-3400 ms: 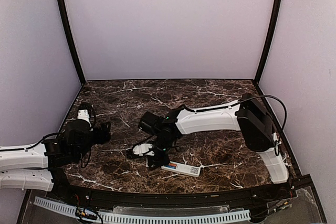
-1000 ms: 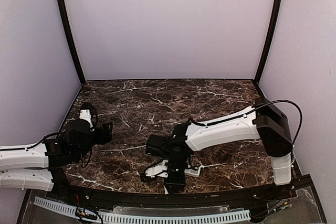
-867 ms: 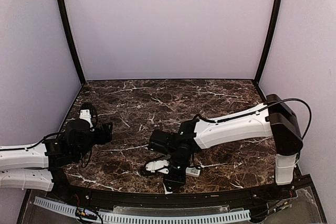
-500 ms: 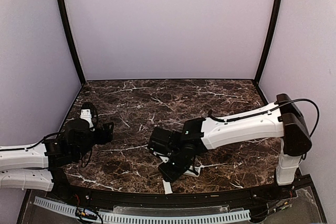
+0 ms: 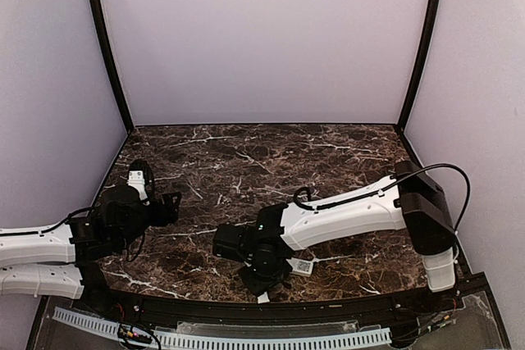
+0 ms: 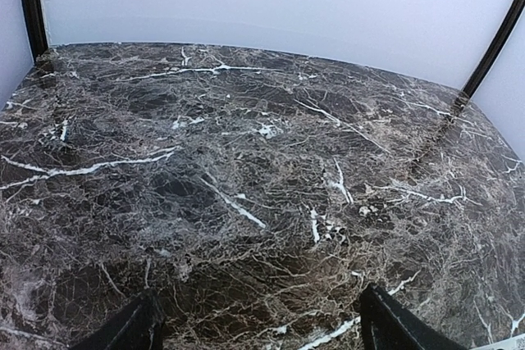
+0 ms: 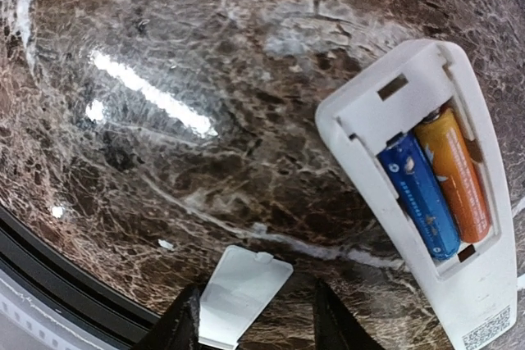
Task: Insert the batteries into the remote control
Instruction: Move the right arm with the battery cover to the center of the board.
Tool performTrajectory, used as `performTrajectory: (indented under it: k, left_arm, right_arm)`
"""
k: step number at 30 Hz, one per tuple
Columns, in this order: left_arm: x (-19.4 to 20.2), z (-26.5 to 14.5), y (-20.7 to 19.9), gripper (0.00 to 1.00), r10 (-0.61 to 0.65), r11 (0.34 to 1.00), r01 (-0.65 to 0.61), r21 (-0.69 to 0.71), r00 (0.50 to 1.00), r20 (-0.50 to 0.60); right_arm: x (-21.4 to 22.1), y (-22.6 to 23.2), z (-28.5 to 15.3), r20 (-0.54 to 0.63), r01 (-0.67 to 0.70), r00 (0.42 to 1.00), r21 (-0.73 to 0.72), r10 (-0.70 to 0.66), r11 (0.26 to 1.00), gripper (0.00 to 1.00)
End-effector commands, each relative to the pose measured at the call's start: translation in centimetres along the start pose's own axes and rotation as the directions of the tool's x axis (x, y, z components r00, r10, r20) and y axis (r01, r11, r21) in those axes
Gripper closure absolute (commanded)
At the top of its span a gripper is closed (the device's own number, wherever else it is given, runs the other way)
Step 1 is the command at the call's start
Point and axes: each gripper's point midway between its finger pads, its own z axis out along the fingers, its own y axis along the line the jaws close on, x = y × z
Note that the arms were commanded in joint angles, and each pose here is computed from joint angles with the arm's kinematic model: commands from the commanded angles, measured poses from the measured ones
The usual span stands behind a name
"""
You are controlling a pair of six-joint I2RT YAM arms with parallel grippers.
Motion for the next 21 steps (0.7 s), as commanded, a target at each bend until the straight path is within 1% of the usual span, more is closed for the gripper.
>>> performTrajectory:
  k: [1,5,9,17,21]
  left_arm:
    - [0.0,0.0,0.1,0.18,0.000,1.000,0.000,0.007,1.000,0.009]
    - [0.1,0.0,0.1,0.18,0.001,1.000,-0.001,0.005,1.000,0.008]
    - [0.2,0.0,0.1,0.18,0.004,1.000,-0.004,0.005,1.000,0.005]
    - [0.4,0.1,0.3,0.18,0.010,1.000,-0.010,-0.002,1.000,0.001]
    - [0.4,0.1,0.3,0.18,0.009,1.000,-0.010,-0.002,1.000,-0.001]
  right_arm:
    - [0.7,1.8,1.3,-0.027,0.063,0.998,-0.031,-0.064,0.998,0.60]
    - [2.1,2.7,1.7,-0.076,0.104,0.991,-0.098,-0.112,0.990,0.63]
    - [2.9,3.5,1.5,-0.082,0.152,0.983,-0.136,-0.164,0.979,0.64]
    - [3.9,3.4,2.3,-0.113,0.219,0.967,-0.099,-0.229,0.971,0.62]
    - [4.4,3.2,2.2,-0.124,0.261,0.956,-0.051,-0.266,0.964,0.60]
